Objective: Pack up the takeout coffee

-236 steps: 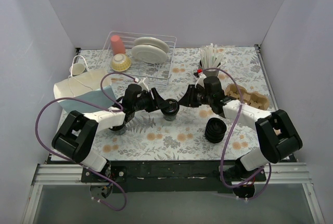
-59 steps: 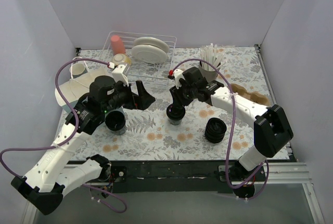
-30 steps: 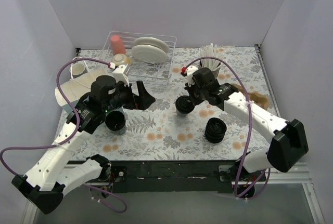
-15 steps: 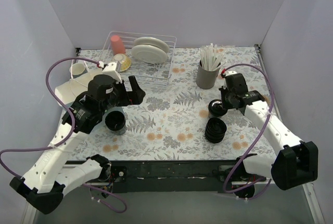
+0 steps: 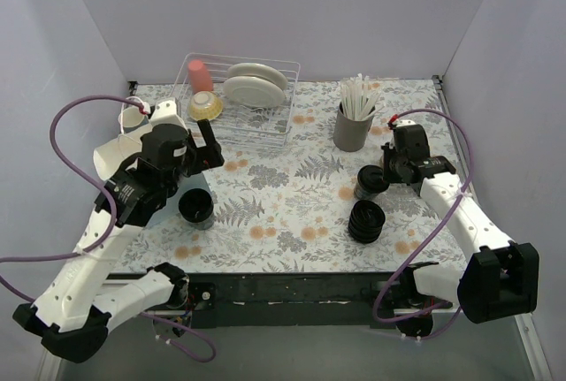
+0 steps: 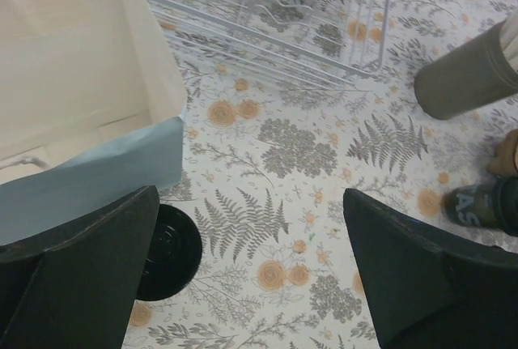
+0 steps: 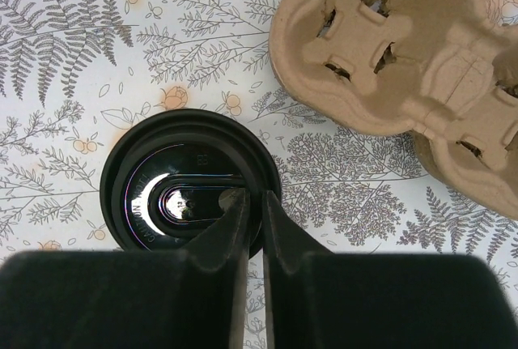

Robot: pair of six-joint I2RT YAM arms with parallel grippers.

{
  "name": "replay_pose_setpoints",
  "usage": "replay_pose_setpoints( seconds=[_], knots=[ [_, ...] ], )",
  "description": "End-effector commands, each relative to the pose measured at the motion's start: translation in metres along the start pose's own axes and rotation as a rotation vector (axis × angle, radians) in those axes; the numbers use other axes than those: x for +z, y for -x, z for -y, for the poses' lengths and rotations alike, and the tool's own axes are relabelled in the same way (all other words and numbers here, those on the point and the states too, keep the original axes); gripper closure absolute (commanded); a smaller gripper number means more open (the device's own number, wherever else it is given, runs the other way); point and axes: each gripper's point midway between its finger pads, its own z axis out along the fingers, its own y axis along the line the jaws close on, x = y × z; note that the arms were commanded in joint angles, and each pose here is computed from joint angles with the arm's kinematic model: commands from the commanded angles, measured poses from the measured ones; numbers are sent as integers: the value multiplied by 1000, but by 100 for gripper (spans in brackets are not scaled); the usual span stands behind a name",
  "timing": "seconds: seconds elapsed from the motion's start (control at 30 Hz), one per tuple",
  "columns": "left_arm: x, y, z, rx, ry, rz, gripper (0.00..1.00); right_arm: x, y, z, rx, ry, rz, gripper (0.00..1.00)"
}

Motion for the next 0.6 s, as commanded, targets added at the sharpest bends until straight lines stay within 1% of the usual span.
replay_pose_setpoints(
  seconds=[0.0,0.03,0.13,0.23,0.3,0.33,0.43,0.47,0.53,0.57],
  knots=[
    [-5,22,-25,13,159,73,2,-2,5,0,36,-5,9,78],
    [-2,23,-25,22,171,72,3,-5,12,-2,39,6,23,70],
    [1,31,-32,60,220,98,6,-15,19,-5,38,24,38,61],
    [10,39,-37,92,287,119,10,-27,28,-8,44,46,74,54],
    [20,42,-36,114,317,121,14,-37,33,-11,50,71,100,53],
    [23,45,-37,118,329,121,21,-40,34,-13,49,83,108,53],
    [39,51,-39,138,363,110,25,-56,43,-21,54,137,151,53],
    [41,55,-39,142,369,108,28,-60,43,-22,58,149,156,53],
    [54,51,-42,155,390,73,31,-70,47,-27,57,183,181,53],
    [57,52,-42,161,391,65,36,-74,47,-27,56,187,185,53]
  ],
)
